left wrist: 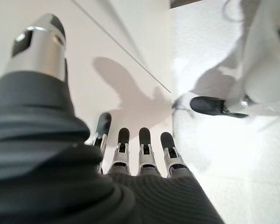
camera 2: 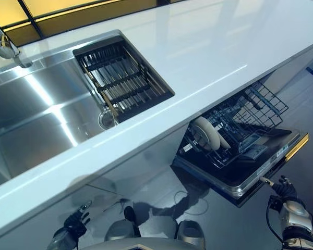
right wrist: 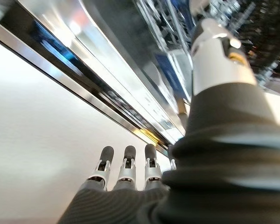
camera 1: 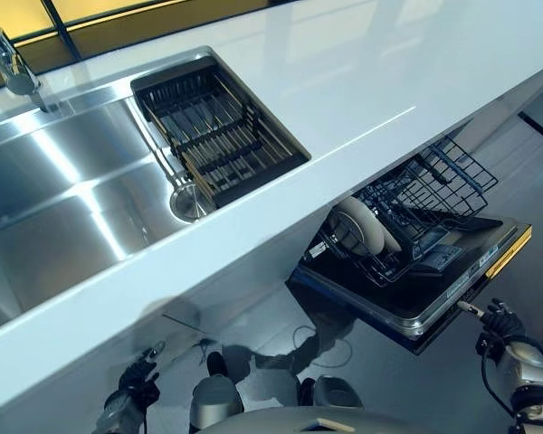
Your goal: Take plates into dishwasher
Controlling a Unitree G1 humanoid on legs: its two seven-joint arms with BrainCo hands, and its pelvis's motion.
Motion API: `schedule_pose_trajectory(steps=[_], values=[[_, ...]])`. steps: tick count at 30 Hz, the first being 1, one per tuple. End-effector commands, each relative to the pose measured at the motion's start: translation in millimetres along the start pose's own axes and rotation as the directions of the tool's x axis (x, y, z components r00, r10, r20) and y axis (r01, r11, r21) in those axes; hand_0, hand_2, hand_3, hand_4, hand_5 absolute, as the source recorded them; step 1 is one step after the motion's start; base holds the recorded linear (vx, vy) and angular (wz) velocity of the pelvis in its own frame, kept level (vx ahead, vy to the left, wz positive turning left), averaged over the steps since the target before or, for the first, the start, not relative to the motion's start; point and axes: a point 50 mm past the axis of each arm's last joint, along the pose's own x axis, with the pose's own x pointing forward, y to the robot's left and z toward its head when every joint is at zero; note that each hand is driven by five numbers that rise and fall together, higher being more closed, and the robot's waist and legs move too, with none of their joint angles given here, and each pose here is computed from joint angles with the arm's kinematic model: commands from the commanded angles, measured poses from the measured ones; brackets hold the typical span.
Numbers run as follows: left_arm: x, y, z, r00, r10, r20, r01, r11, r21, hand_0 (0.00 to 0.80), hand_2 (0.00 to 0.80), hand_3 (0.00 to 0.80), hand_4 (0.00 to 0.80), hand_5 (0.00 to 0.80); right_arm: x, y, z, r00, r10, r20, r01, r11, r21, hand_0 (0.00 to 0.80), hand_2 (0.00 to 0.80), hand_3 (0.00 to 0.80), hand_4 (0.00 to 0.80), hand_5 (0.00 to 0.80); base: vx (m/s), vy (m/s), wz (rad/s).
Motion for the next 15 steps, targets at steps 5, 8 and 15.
schedule_pose_trajectory(steps=[5,8,15], values=[[12,-41,32,0.989,-0.063,0.131,0.086,0.98,-0.178,0.0,0.0,0.0,0.0,0.0,3,-2,13,1.0,-0.003,0.027,-0.002,0.985,0.174,0.0,0.0,0.0,0.0,0.0,-0.189,-0.189,0.03],[11,-43,23,0.991,-0.068,0.118,0.088,0.982,-0.166,0.0,0.0,0.0,0.0,0.0,3,0,5,0.999,0.05,0.0,-0.048,0.968,0.246,0.0,0.0,0.0,0.0,0.0,-0.072,-0.12,0.02],[9,-34,13,0.995,-0.056,0.088,0.07,0.985,-0.159,0.0,0.0,0.0,0.0,0.0,0,-4,-24,0.987,0.129,-0.1,-0.087,0.935,0.344,0.0,0.0,0.0,0.0,0.0,-0.022,-0.088,0.08]])
